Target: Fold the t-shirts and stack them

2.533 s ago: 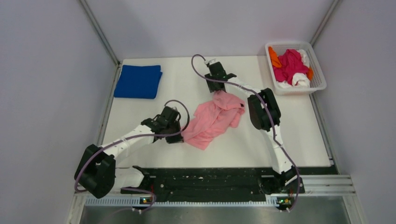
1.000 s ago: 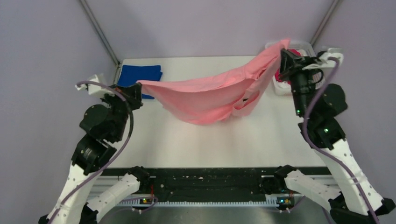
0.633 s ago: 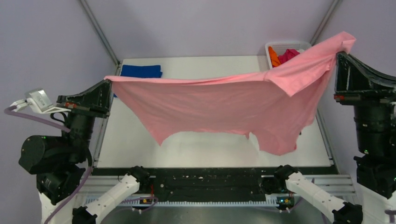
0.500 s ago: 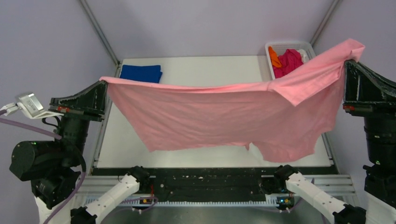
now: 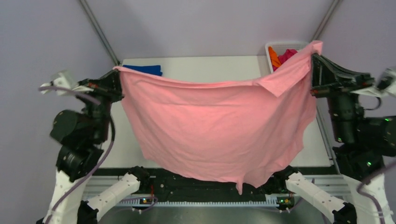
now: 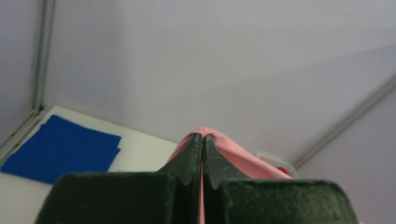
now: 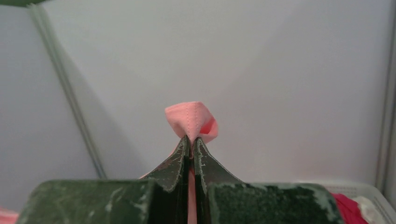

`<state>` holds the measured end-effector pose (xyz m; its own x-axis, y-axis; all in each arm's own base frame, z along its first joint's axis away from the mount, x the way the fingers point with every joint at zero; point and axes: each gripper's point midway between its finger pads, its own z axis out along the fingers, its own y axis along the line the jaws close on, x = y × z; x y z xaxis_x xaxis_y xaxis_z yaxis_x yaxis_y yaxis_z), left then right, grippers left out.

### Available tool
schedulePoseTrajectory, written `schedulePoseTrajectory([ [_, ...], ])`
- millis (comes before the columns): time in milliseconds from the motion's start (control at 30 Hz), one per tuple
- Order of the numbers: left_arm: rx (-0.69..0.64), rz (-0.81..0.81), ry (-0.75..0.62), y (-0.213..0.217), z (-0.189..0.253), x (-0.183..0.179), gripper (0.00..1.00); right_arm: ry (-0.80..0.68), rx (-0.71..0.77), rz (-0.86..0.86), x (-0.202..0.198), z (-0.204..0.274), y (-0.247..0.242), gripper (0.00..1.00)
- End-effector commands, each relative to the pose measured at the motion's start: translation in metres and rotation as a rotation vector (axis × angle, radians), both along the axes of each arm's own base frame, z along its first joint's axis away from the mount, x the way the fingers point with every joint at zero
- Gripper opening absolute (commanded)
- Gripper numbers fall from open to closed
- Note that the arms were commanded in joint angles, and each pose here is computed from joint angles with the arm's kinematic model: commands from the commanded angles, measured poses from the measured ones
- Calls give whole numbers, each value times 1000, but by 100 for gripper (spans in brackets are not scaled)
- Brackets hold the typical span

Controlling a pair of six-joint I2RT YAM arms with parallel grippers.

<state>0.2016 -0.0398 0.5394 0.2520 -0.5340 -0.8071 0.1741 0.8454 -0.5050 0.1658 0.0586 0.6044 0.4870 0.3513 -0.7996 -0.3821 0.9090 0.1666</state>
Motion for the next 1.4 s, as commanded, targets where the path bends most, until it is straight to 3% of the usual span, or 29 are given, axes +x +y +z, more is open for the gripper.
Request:
schedulePoseTrajectory([
  [0, 97, 318, 244, 2, -76, 88, 0, 130, -30, -254, 82, -51, -1, 0],
  [200, 117, 311, 536, -5, -201, 189, 0, 296, -127, -445, 176, -150, 15, 0],
  [467, 129, 217, 827, -7, -338, 308, 0, 551, -149, -365, 311, -307, 29, 0],
  [667, 140, 221, 986, -3, -398, 374, 0, 663, -224, -369, 395, -384, 36, 0],
  [733, 141, 205, 1000, -5, -412, 391, 8, 684, -232, -366, 421, -401, 37, 1],
  [800, 130, 194, 978, -4, -409, 406, 28, 708, -236, -386, 447, -415, 34, 10],
  [867, 121, 199, 951, -1, -404, 418, 63, 740, -234, -439, 470, -426, 27, 31],
  [900, 118, 200, 939, 1, -400, 423, 89, 756, -233, -460, 480, -427, 24, 42],
  [933, 114, 199, 920, 3, -388, 428, 98, 800, -244, -478, 484, -433, 22, 52],
  [967, 115, 194, 915, 3, -381, 429, 99, 821, -245, -483, 488, -432, 22, 59],
  [1033, 125, 176, 905, 1, -368, 426, 99, 850, -241, -465, 487, -423, 25, 96],
  [1133, 115, 118, 894, -8, -354, 412, 99, 900, -226, -437, 463, -420, 26, 99],
  [1233, 92, 45, 894, -21, -350, 389, 99, 928, -200, -293, 429, -411, 43, 99],
  [1367, 47, -59, 915, -45, -355, 344, 99, 1099, -130, -113, 385, -443, 68, 99],
])
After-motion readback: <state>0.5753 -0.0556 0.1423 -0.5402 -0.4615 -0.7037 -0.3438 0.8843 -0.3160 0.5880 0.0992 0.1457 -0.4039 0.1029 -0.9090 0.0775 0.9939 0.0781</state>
